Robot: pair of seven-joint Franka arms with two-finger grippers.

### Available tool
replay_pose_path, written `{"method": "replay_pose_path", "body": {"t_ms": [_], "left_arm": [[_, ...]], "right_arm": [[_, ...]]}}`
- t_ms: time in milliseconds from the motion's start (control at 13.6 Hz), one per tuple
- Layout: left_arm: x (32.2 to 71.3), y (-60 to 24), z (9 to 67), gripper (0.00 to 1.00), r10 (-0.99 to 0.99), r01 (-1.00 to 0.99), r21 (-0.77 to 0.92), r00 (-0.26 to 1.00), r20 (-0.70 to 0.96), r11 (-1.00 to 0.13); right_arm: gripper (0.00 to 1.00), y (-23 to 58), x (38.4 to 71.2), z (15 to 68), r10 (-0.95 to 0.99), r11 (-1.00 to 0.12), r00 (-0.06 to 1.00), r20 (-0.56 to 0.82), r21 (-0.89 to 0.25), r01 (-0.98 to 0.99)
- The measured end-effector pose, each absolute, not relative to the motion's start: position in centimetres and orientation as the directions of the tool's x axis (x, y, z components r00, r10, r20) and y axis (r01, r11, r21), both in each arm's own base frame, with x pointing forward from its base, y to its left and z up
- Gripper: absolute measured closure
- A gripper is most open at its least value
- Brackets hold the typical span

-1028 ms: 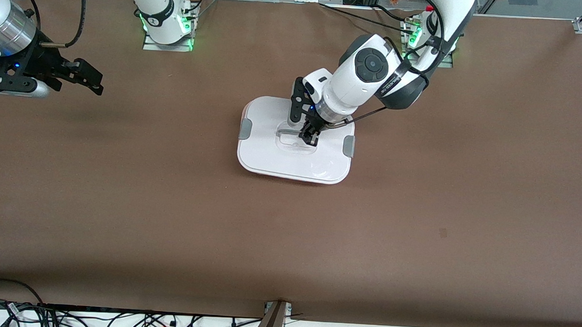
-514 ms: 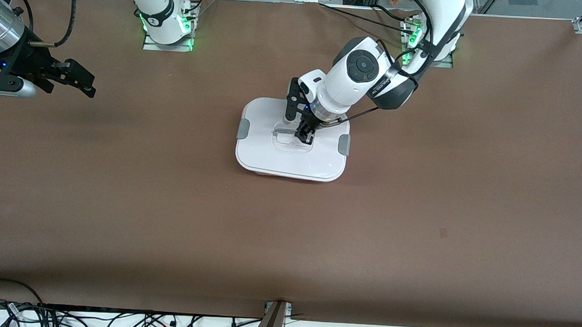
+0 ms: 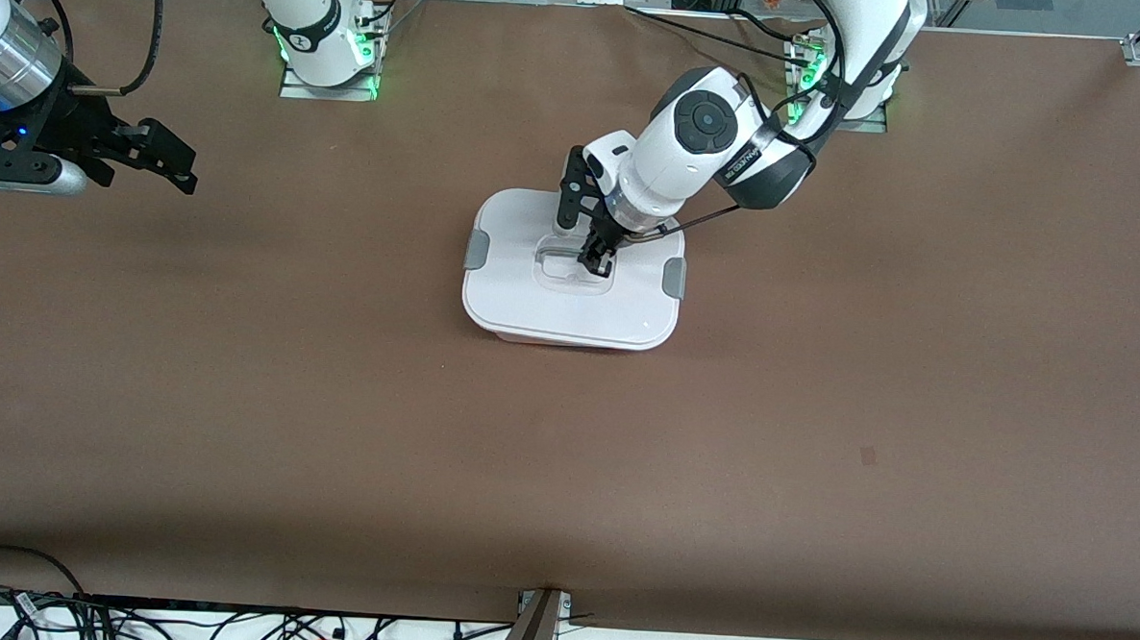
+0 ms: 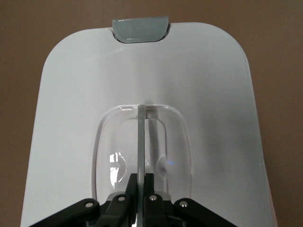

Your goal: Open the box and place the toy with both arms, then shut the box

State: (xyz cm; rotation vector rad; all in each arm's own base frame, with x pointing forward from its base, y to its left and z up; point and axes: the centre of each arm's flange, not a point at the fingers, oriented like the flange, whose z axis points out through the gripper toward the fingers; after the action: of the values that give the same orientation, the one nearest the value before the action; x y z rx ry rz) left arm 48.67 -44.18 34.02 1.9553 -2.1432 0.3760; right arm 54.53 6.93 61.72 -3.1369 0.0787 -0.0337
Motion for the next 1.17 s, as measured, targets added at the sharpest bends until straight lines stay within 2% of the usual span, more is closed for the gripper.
{"method": "replay_pose_path", "body": {"t_ms": [1175], "left_arm": [[48.0,-44.3,34.3,0.93,-0.943,-0.994,-0.027,-0.105,0.315,0.102]], "right_arm": [[0.0,7.1,55.1,60.6,-0.051,-0.999,0.999,-0.003,0.004,-0.051]]}}
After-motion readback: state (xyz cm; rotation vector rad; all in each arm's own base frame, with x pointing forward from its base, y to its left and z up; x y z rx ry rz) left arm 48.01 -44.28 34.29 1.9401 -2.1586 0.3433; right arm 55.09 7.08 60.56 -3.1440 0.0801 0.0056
